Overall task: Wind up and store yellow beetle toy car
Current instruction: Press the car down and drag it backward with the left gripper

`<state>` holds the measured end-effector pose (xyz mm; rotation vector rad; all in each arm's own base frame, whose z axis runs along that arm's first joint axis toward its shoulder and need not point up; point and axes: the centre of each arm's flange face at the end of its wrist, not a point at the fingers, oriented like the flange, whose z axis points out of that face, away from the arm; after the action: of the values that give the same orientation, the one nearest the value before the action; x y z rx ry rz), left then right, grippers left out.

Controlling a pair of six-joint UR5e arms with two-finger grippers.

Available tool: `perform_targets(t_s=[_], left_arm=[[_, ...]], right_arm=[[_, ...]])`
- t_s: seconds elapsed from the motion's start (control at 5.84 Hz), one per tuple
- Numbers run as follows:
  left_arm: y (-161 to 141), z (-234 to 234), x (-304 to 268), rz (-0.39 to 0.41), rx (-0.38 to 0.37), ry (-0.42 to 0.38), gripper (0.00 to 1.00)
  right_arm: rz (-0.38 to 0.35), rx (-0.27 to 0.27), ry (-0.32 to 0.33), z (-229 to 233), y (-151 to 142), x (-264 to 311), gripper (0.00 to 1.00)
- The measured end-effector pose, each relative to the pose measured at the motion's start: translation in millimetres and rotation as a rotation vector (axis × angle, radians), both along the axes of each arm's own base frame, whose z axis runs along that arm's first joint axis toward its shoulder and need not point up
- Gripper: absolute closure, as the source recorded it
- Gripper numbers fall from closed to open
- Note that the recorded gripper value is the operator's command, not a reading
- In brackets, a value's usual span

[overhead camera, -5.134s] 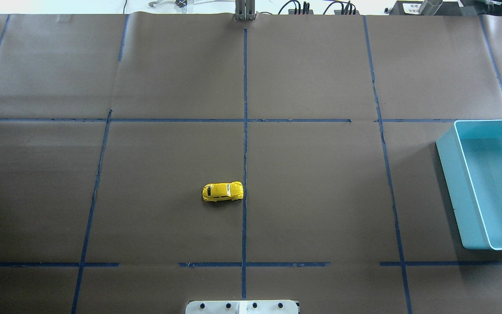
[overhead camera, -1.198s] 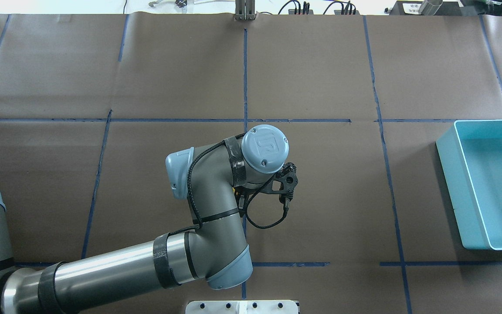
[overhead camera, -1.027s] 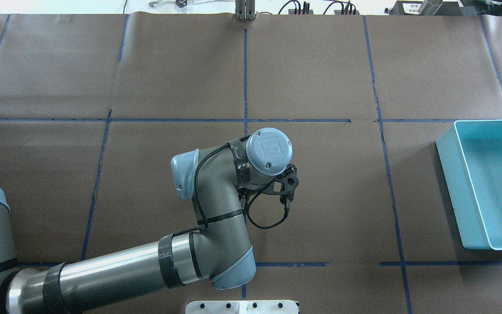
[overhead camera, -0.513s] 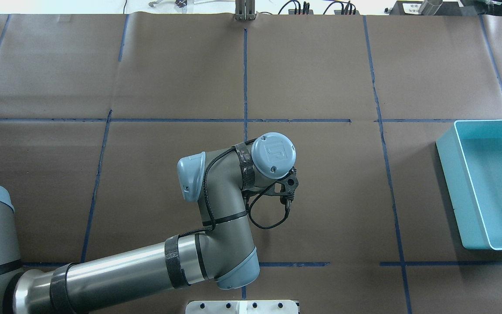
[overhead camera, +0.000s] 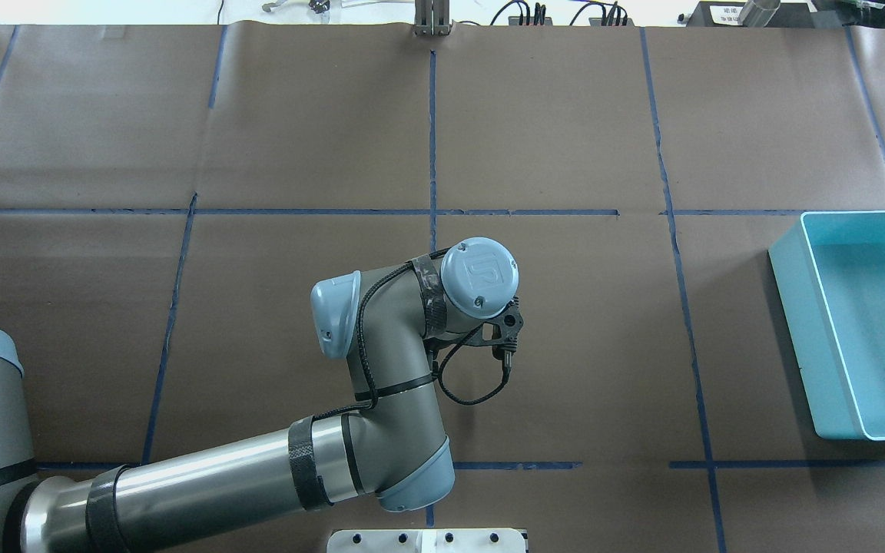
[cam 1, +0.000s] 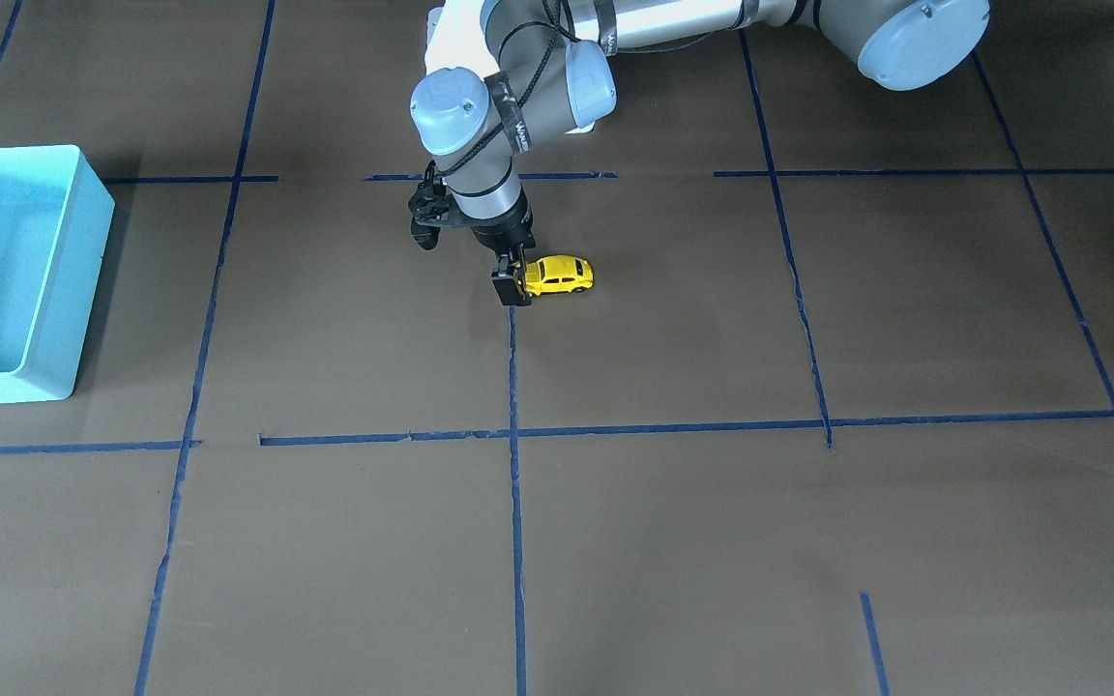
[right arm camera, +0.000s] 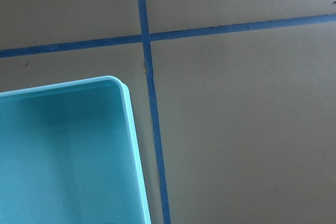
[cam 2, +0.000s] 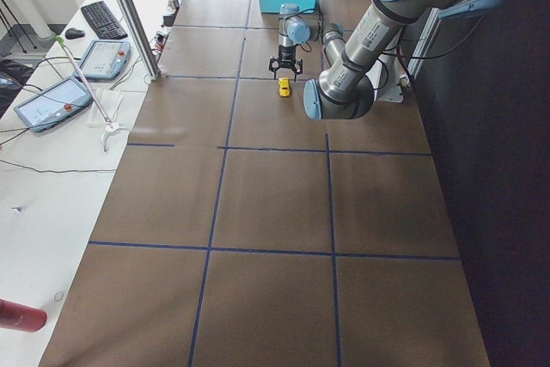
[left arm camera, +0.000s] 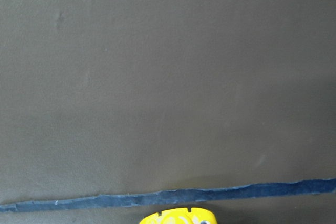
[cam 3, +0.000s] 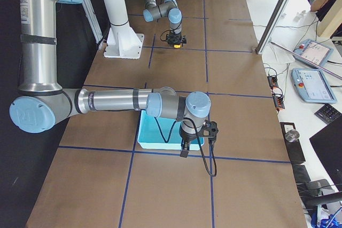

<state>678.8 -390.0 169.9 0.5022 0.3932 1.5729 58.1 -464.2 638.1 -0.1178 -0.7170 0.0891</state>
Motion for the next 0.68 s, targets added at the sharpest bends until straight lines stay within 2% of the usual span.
perform_targets(t_s=[0.17,0.34,0.68], left_arm=[[0.6,2.3,-0.4,-0.011,-0.011,0.000,0.42],[1.4,4.6,-1.3,-0.015,-0.019,0.001,0.72],[2.8,5.3,-7.8,-0.012,-0.017,0.002,0.99]], right_arm=[[0.000,0.000,0.000,0.1,0.1,0.0,0.00],[0.000,0.000,0.000,0.1,0.1,0.0,0.00],[0.000,0.000,0.000,0.0,0.0,0.0,0.00]])
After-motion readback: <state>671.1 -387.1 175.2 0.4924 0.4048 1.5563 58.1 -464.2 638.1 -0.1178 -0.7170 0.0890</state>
